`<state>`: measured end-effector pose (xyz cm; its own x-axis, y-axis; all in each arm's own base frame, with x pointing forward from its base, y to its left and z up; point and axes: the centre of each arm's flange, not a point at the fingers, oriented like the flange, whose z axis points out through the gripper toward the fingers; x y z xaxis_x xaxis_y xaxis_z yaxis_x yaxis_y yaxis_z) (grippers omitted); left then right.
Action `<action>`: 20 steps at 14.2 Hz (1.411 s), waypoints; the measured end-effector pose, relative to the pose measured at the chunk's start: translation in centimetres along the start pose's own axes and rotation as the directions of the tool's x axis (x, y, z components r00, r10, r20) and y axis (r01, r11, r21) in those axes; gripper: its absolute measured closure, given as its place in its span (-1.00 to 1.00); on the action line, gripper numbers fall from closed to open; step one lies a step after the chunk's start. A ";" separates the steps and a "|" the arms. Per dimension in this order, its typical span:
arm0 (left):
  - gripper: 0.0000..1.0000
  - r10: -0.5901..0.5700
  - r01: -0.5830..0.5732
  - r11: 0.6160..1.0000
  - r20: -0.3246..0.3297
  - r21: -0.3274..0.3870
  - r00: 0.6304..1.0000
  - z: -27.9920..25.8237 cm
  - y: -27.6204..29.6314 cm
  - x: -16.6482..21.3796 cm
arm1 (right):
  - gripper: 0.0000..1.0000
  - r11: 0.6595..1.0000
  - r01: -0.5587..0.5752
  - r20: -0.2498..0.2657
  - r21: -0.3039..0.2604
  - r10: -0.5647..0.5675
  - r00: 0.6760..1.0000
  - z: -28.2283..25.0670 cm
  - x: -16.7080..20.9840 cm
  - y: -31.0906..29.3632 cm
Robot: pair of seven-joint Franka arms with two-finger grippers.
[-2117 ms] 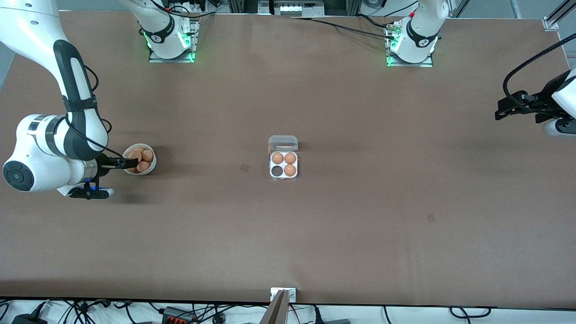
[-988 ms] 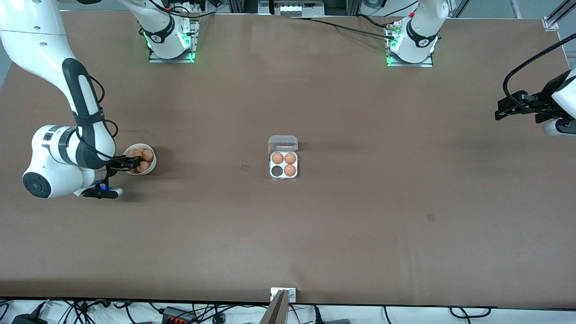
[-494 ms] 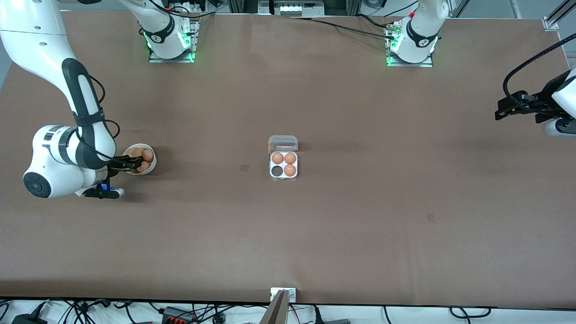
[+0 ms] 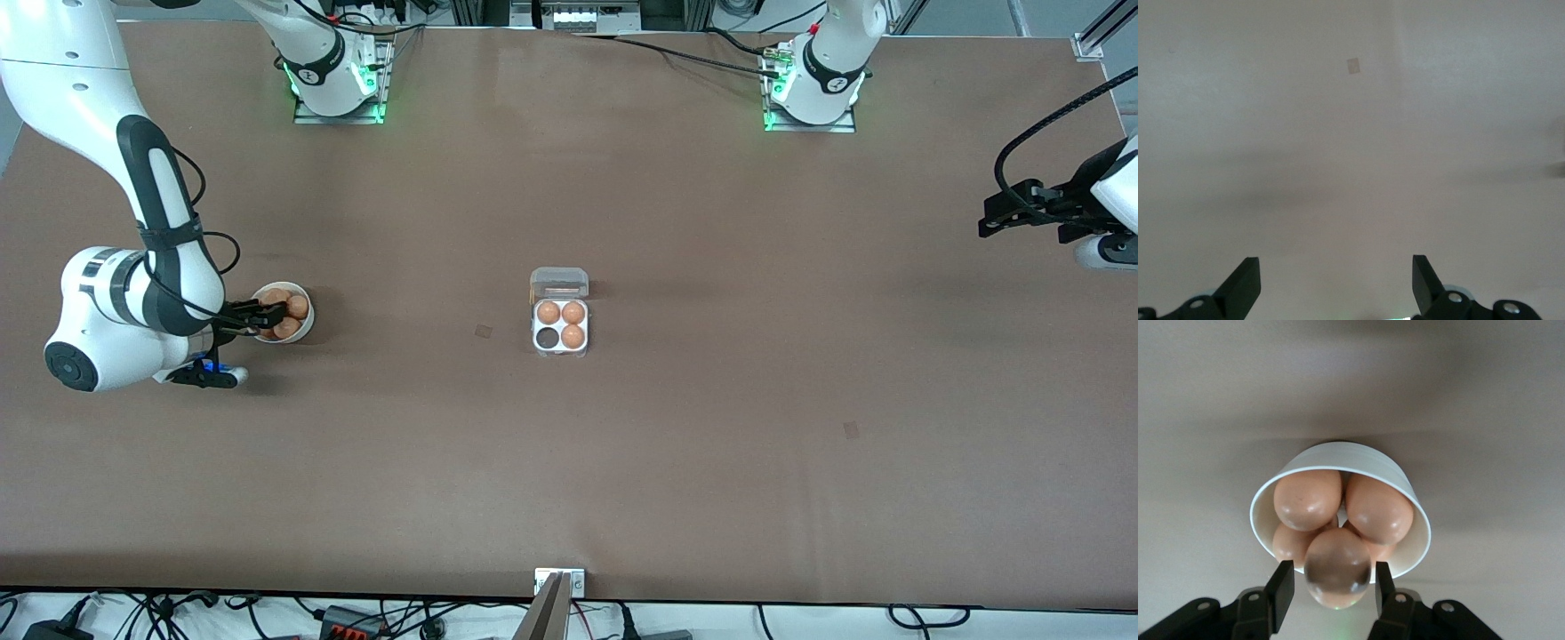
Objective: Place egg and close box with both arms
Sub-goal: 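Lower the right gripper into the bowl and grasp one egg, then carry the egg with the right gripper over the egg box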
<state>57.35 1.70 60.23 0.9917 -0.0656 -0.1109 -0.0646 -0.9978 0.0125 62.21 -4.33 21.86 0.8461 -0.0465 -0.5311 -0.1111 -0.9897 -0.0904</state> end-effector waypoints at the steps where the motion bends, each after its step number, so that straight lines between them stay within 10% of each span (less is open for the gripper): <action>1: -1.00 0.000 0.000 1.000 0.000 0.000 1.000 0.0 0.0 0.0 | -0.15 1.000 -0.001 0.004 0.001 0.001 1.000 0.0 0.0 0.1; 15: -1.00 -0.001 0.001 1.000 0.000 0.000 1.000 0.0 -0.1 0.0 | 0.06 1.000 -0.001 0.023 0.007 0.001 1.000 0.9 0.3 0.1; 20: -1.00 0.004 -0.004 1.000 0.000 0.000 1.000 0.0 0.2 0.0 | 0.06 0.986 0.168 -0.100 -0.009 -0.168 0.981 -5.2 0.4 -0.7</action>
<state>57.36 1.48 60.23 0.9914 -0.0694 -0.1108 -0.0685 -0.9976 0.0126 65.31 -4.38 26.12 0.9007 0.1070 -0.4210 0.0372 -0.9846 -0.1705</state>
